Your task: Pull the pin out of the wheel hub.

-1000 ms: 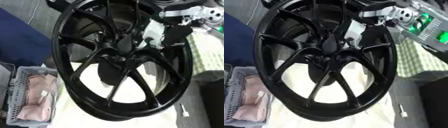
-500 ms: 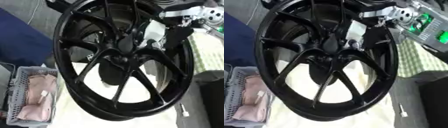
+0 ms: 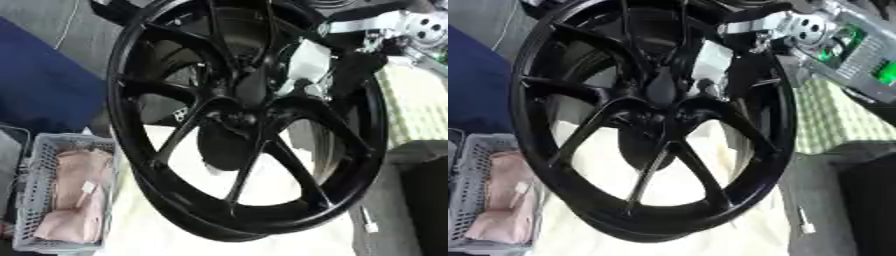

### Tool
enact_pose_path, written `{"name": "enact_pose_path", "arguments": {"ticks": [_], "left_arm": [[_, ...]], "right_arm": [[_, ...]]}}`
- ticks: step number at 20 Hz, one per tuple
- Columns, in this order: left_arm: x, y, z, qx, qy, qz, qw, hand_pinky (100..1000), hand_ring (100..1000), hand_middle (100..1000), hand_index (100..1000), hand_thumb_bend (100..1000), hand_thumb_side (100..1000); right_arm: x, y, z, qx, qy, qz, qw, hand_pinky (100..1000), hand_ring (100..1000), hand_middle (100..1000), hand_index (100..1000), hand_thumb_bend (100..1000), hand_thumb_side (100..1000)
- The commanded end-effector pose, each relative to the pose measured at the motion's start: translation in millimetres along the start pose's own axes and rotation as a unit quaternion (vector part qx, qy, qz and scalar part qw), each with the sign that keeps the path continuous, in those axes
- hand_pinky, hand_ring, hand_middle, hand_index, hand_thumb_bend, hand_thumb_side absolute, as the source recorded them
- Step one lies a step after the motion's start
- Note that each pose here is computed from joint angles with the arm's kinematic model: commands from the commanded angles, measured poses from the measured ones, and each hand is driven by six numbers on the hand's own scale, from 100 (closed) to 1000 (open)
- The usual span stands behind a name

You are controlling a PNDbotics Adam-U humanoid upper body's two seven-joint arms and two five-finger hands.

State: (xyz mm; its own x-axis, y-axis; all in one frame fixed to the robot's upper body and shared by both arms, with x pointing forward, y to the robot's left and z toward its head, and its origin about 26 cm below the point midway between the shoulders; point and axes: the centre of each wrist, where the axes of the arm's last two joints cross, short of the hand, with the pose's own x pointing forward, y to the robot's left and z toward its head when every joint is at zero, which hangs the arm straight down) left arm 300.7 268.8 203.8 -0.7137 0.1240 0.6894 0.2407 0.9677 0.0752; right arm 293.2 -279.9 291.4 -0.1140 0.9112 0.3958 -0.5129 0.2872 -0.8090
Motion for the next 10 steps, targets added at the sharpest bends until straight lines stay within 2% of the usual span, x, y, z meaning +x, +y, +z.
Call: {"name": "enact_pose_path", "arguments": {"ticks": [1,10], "left_arm": [[6.5,1.6,-3.2,-0.007,-0.01,-0.006,1.0,724,648,618,785,100,658],[6.5,2.4,-2.6,-0.006,-0.01,-0.009,1.0,724,649,619,783,100,658]], "right_arm": [[5.2,-16.1,13.1,-0.008,0.022,-0.005,1.0,664,522,511,652,100,100],[11.4,-25.8,19.5,-0.022,0.022,-0.005,0.999,637,496,488,617,100,100]]}}
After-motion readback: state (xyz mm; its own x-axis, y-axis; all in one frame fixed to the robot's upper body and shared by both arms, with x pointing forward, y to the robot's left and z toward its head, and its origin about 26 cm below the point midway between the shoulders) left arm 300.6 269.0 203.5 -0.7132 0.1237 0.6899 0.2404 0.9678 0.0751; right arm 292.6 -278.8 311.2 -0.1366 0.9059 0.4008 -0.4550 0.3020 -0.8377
